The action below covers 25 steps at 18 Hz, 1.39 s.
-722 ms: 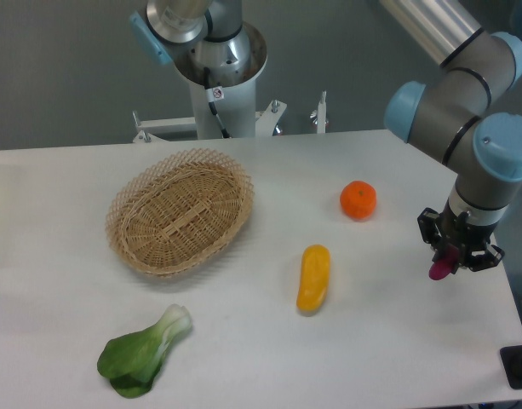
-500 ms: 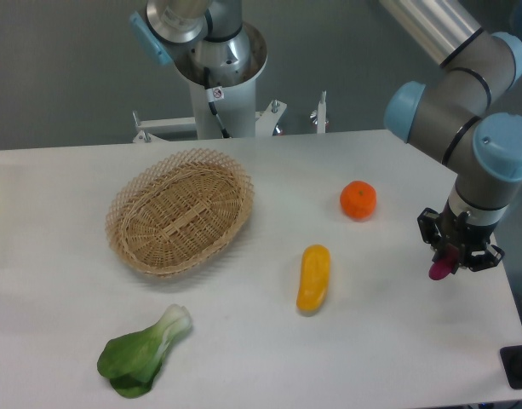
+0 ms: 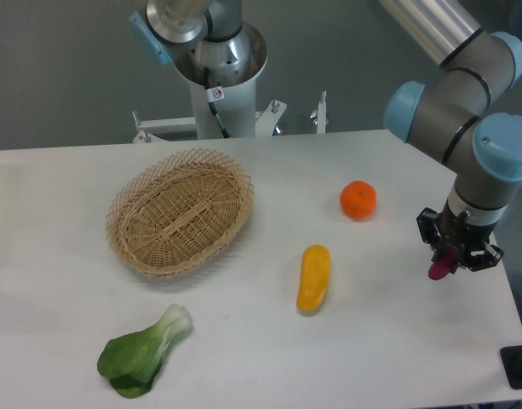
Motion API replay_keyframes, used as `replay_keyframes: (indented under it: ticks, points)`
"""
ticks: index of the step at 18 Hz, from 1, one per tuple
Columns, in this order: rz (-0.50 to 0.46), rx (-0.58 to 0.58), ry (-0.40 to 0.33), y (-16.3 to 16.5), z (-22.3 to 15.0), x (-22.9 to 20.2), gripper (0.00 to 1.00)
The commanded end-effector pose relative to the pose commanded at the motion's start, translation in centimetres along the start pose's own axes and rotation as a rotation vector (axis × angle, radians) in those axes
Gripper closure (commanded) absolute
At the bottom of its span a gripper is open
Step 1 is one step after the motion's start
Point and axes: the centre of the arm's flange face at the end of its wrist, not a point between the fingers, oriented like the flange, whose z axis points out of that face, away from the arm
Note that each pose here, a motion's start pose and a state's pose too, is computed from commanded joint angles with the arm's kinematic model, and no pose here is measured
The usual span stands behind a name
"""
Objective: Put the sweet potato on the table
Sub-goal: 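Carry the sweet potato past the yellow squash toward the bok choy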
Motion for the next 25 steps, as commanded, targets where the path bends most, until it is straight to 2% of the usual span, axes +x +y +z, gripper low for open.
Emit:
replay_keyframes:
  ticks: [4,6,12,20,25]
  points:
    - [0.009,0.004,0.009,-0.8,0.3,0.8,0.75]
    - [0.007,0.004,0.008,-2.5,0.2,1.3,0.75]
    - [-0.064,-0.002,0.007,-6.3,0.3,2.7,0.75]
    - [-0.067,0.015,0.021,-17.7,0.7,8.7,0.75]
    - [-0.075,0.027,0.035,-23.3,3.2,12.2,0.74]
